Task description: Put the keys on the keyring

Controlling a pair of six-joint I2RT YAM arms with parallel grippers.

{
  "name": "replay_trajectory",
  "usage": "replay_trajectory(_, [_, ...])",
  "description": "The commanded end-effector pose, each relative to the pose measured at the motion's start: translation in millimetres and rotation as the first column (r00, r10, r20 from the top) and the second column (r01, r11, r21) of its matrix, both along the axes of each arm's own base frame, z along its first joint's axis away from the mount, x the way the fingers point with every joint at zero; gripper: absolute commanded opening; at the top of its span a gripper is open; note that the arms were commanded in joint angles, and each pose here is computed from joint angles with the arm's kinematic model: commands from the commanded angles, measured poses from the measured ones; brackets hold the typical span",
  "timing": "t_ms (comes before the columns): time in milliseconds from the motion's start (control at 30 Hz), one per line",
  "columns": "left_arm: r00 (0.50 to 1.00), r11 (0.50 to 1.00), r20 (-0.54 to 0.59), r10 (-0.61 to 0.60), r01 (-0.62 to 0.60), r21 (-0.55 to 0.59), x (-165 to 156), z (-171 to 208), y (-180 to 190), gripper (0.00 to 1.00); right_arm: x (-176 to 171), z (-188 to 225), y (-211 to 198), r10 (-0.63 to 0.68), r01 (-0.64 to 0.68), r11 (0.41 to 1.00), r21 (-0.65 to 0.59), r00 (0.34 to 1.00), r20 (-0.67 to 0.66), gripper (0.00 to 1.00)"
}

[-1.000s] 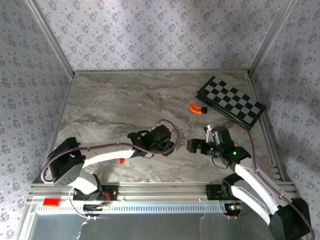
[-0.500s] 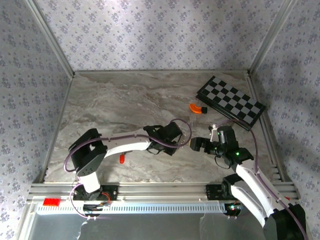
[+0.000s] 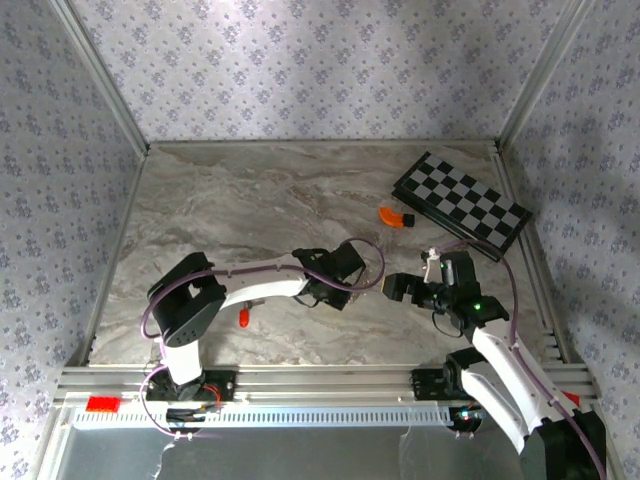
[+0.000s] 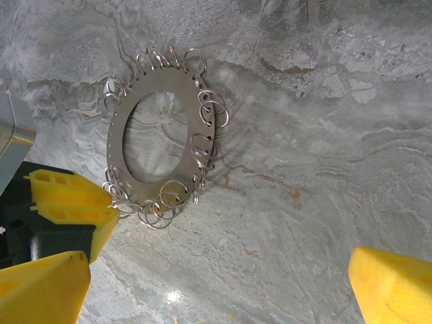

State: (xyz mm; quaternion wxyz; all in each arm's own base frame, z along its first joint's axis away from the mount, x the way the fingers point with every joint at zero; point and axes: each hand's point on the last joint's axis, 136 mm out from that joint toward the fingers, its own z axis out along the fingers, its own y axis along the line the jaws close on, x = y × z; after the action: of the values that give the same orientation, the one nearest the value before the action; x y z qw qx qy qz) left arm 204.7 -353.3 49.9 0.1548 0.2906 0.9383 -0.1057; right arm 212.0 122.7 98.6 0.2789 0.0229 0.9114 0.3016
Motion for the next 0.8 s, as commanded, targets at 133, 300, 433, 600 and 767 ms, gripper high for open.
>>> replay_trajectory(133, [1.0,1.0,-0.016,-0.011,0.011,0.021,1,-3,-2,0.24,1,2,0,0.018,-0.018,1.0,0.004,1.0,0.018,1.0])
replay_trajectory(300, [1.0,0.999,-0.016,-0.008,0.008,0.037,2,-8,-1,0.24,2,4,-1,0.013,-0.013,1.0,0.005,1.0,0.023,1.0])
replay_trajectory(433, [1.0,0.999,-0.017,-0.008,0.008,0.04,2,-9,-1,0.24,4,6,-2,0.009,-0.009,1.0,0.007,1.0,0.029,1.0])
replay_trajectory(600, [1.0,0.999,-0.018,-0.007,0.007,0.047,1,-11,1,0.26,4,6,-3,0.006,-0.006,1.0,0.004,1.0,0.03,1.0])
replay_trajectory(767, [0.999,0.999,-0.027,-0.019,0.02,0.036,-1,-13,-2,0.25,5,6,-3,0.004,-0.004,1.0,0.003,0.999,0.032,1.0])
